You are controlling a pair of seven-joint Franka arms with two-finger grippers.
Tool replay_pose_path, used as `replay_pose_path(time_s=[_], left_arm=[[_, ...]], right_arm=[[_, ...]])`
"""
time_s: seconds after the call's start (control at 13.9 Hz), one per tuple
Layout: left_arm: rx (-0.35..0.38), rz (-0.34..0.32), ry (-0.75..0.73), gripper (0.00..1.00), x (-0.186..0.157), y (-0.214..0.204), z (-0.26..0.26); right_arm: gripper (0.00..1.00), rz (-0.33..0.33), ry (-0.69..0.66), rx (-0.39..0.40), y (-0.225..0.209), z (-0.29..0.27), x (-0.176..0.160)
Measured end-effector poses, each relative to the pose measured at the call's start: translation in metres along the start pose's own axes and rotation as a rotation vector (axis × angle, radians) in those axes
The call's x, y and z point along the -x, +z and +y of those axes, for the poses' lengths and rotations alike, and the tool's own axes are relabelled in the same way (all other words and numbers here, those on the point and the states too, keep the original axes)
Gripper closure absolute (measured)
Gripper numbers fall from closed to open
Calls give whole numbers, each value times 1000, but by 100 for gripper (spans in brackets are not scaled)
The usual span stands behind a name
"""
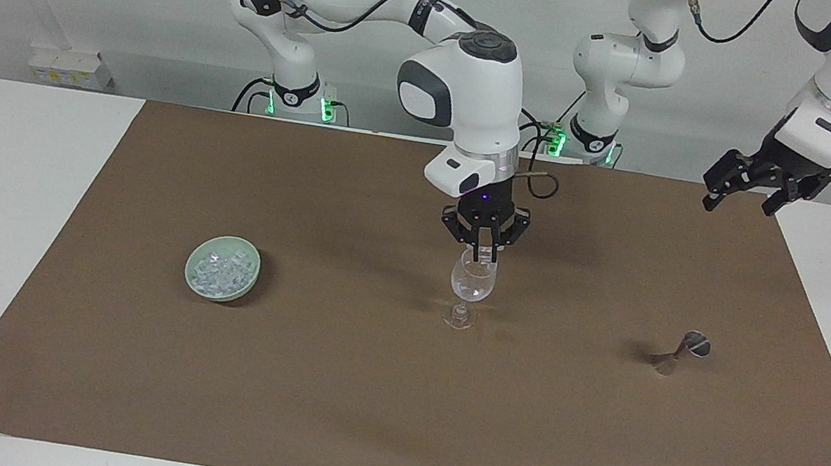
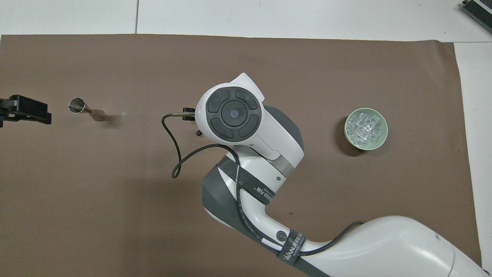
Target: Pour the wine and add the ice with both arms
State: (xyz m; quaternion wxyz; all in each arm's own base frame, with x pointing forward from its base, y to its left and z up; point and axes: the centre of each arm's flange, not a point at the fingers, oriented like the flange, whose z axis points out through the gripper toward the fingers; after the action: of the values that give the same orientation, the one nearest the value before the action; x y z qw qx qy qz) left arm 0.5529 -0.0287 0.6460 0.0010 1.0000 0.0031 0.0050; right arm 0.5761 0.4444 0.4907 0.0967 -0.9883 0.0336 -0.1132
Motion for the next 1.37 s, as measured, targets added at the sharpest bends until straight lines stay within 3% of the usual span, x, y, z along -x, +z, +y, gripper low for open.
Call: replay_pose_path(time_s=[0.07, 0.22, 0.29, 0.65, 0.87, 1.08, 1.37], left_arm=[[0, 0, 2, 0, 0, 0, 1], [0, 12, 3, 0, -1, -1, 1], [1, 23, 3, 0, -3, -2, 1], [2, 48, 3, 0, -6, -4, 1], [2, 47, 3, 0, -6, -3, 2], [2, 48, 3, 0, -6, -3, 2], [2, 48, 3, 0, -6, -3, 2]], right_arm=[[62, 0, 0, 0, 0, 0, 0], [49, 0, 0, 0, 0, 0, 0], [49, 0, 1, 0, 0, 0, 0], [0, 17, 8, -7, -9, 2, -6], [0, 58, 2, -8, -36, 0, -8], [0, 86, -35, 53, -73, 13, -10], [0, 141, -12, 120, -90, 56, -41]])
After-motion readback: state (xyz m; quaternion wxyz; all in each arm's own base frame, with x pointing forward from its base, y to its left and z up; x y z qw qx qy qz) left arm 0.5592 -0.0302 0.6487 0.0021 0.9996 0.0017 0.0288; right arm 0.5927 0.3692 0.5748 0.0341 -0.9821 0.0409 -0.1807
